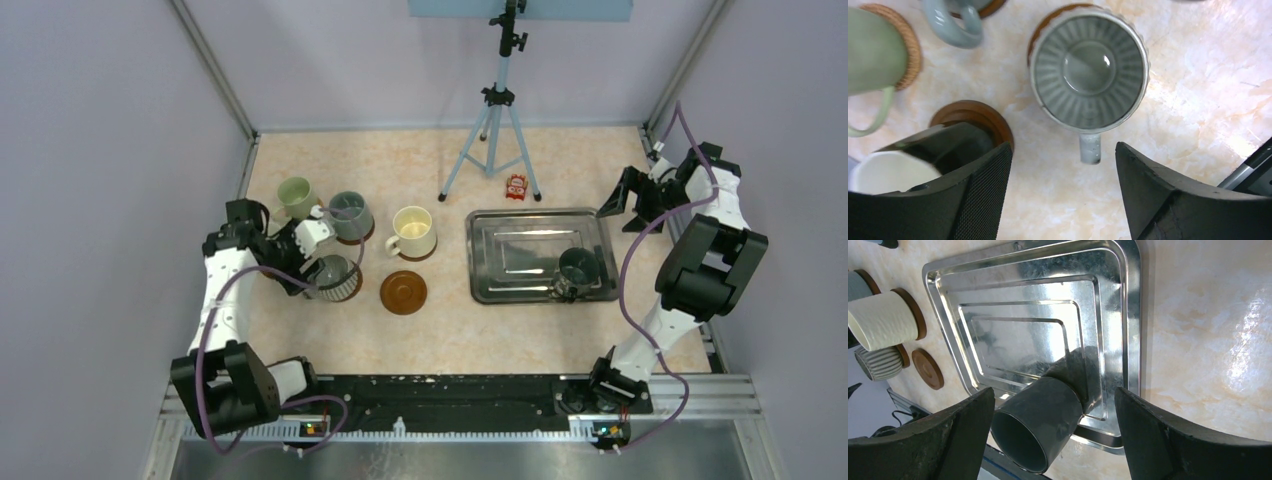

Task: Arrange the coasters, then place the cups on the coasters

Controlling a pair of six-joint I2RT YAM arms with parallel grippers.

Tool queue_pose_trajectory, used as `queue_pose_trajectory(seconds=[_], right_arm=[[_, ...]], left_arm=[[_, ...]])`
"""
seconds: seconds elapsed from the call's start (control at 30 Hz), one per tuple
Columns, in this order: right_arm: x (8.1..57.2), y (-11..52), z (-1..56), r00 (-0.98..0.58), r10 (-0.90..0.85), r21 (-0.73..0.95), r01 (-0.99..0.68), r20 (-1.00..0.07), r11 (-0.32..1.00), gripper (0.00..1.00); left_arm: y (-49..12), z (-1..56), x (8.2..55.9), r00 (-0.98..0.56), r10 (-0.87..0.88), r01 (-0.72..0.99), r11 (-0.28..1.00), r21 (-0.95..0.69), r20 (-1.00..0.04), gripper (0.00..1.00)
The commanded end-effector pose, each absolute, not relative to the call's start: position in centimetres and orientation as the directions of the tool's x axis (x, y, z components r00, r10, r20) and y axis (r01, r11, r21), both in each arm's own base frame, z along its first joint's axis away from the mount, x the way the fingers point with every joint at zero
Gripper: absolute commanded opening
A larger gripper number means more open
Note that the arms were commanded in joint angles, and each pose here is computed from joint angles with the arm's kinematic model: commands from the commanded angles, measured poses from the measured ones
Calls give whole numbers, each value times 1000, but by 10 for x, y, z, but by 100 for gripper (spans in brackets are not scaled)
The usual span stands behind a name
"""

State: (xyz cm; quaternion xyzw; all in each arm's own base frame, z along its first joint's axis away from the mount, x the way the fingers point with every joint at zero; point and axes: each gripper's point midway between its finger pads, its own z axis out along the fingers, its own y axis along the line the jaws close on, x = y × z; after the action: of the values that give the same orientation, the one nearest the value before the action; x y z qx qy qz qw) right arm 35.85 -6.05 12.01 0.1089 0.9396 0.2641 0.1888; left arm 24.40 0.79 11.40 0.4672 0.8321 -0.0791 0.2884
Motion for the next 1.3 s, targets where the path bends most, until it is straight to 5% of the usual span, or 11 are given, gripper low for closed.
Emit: queue_pose_trajectory(seconds=[0.0,0.27,0.63,0.93,1.27], right_arm=[[360,-61,128,-898,288,528,76,-331,846,88],[364,-57,130,-899,277,528,62,-338,847,88],[366,-59,133,-894,282,518,67,-349,853,88],[370,-82,127,-880,317,408,160,-353,899,89],[372,-105,123,-860,363,305,259,-360,917,93]], left_arm=[[-1,157,255,-386,687,819,563,115,-615,83],[-39,234,316,-385,576,782,619,77,-721,88],[-211,271,353,-280,586,866,496,64,-760,88],[-368,237,305,-269,556,938,337,-83,-786,89],[-488,196,241,-288,484,941,305,-149,-826,93]])
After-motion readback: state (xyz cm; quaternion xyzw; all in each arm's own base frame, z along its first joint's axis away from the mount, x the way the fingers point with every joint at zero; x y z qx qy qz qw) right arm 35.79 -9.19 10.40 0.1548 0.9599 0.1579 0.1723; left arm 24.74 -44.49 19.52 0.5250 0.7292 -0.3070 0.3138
